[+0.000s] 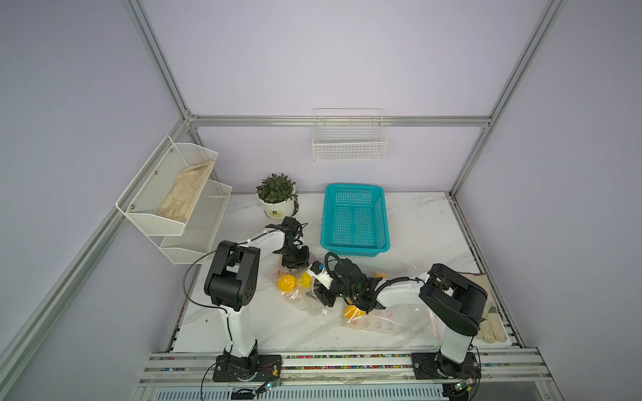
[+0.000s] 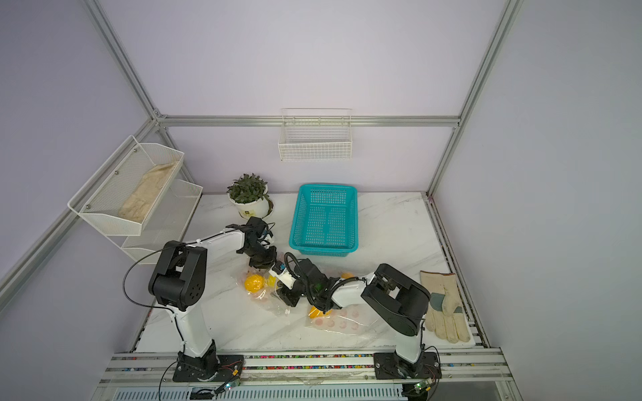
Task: Open the zip-top bag and take out the pear
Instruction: Pick up the pear from the zipper food storage bag.
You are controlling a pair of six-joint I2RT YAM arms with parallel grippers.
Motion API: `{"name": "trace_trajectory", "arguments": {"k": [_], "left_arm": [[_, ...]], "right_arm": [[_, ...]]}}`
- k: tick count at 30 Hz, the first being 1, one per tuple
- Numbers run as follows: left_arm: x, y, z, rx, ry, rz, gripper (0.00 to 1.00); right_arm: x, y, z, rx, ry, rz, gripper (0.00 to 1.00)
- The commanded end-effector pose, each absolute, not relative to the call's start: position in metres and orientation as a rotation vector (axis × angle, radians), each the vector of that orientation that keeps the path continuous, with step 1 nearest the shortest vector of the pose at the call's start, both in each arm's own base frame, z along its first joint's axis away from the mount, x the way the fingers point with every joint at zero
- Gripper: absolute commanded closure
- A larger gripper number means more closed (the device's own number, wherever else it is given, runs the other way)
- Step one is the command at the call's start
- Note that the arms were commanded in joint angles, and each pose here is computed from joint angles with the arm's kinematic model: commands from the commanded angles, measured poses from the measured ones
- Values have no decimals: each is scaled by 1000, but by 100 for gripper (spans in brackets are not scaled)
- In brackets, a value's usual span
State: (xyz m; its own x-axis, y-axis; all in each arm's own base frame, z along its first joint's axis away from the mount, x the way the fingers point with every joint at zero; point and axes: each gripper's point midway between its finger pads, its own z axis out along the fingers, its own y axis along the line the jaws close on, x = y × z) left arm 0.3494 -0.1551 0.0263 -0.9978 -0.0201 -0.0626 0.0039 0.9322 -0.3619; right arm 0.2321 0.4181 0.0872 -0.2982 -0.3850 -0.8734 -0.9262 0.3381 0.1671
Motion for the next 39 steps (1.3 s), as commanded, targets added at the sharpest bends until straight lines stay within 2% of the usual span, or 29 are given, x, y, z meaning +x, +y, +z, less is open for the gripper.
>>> {"name": "trace_trajectory", "arguments": {"k": [1, 5, 12, 16, 18, 24, 27, 31, 39], "left_arm": [[334, -150, 18, -3, 3068, -570, 78], [331, -156, 22, 34, 3061, -622, 82], [326, -160, 24, 70, 3060, -668, 85], [326, -160, 25, 78, 3059, -677, 85], [326, -160, 25, 83, 3060, -674, 85], [324, -161, 23, 88, 3069, -683, 86], [324, -162, 24, 102, 3066, -697, 86], [320, -163, 25, 130, 3069, -713, 87], [312, -167, 23, 160, 3081, -772, 89]], "right_arm": [[239, 416, 104, -1185, 1699, 748, 46], [255, 419, 106, -1281, 1597, 559, 43], [254, 423, 79, -1656, 1427, 327, 42], [244, 425, 63, -1856, 1332, 298, 44], [239, 426, 55, -1931, 1297, 307, 48], [231, 424, 54, -1968, 1278, 334, 50], [247, 429, 52, -1917, 1282, 253, 41], [262, 432, 51, -1911, 1263, 157, 33], [281, 435, 29, -1944, 1295, 54, 27]]}}
